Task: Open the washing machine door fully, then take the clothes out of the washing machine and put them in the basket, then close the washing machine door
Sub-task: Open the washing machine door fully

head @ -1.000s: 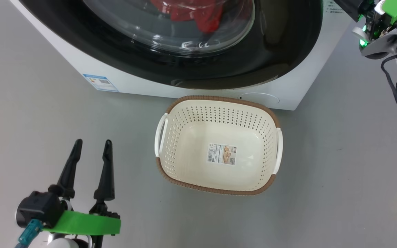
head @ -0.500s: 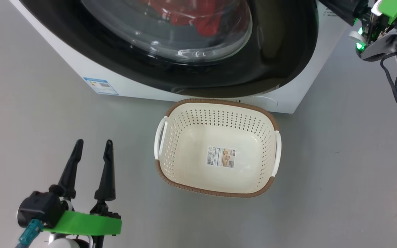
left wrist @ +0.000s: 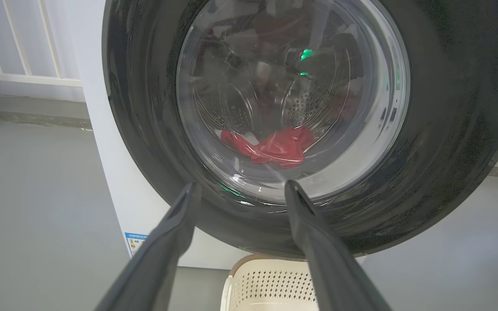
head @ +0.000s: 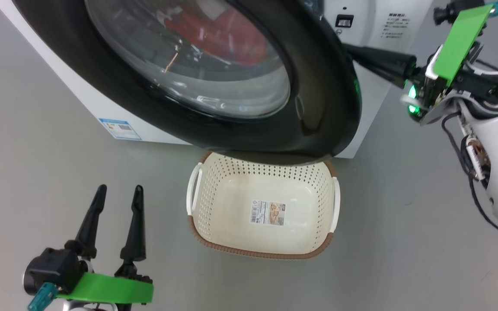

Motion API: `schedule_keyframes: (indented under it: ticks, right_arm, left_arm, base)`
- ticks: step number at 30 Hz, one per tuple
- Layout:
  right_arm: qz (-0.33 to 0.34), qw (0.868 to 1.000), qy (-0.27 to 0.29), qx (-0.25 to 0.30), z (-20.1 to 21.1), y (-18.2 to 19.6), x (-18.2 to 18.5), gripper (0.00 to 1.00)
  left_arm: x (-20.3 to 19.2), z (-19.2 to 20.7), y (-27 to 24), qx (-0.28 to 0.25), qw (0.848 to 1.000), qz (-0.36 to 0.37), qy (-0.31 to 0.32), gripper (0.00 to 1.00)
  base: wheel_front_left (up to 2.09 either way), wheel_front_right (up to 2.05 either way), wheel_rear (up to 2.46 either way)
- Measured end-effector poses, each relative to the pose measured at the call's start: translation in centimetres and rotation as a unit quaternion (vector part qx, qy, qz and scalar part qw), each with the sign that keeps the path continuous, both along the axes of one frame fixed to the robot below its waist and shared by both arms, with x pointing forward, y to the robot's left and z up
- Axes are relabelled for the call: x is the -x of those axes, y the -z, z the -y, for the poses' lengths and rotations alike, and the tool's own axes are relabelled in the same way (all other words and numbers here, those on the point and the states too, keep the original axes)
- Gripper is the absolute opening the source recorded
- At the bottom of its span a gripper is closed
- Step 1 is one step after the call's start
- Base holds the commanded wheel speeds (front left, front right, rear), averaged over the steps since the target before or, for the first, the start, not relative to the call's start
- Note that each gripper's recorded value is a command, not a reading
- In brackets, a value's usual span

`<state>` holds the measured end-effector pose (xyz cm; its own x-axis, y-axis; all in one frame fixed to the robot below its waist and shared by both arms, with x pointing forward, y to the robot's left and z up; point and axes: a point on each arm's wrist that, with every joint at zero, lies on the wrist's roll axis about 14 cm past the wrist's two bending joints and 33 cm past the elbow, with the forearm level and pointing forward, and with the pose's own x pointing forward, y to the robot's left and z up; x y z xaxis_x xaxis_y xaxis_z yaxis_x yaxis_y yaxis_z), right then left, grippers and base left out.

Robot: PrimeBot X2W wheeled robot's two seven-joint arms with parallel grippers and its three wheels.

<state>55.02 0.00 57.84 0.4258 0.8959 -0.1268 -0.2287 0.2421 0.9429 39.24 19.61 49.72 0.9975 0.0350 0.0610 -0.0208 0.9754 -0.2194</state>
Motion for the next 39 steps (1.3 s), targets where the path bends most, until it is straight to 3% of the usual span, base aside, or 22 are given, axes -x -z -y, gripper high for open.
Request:
schedule_keyframes:
  ticks: [17,39]
  right_arm:
    - [0.009,0.997,-0.073,-0.003,-1.9,-0.2,7.1,0.0]
    - [0.011,0.978,-0.205,-0.028,-8.3,0.3,15.7,0.0]
  left_arm:
    - [2.8,0.3,-0.7,-0.005,1.0,0.007,0.001,1.0]
    - [5.7,-1.6,-0.9,-0.005,0.999,0.006,-0.042,1.0]
  base:
    - [0.0,0.0,0.0]
    - [0.0,0.0,0.0]
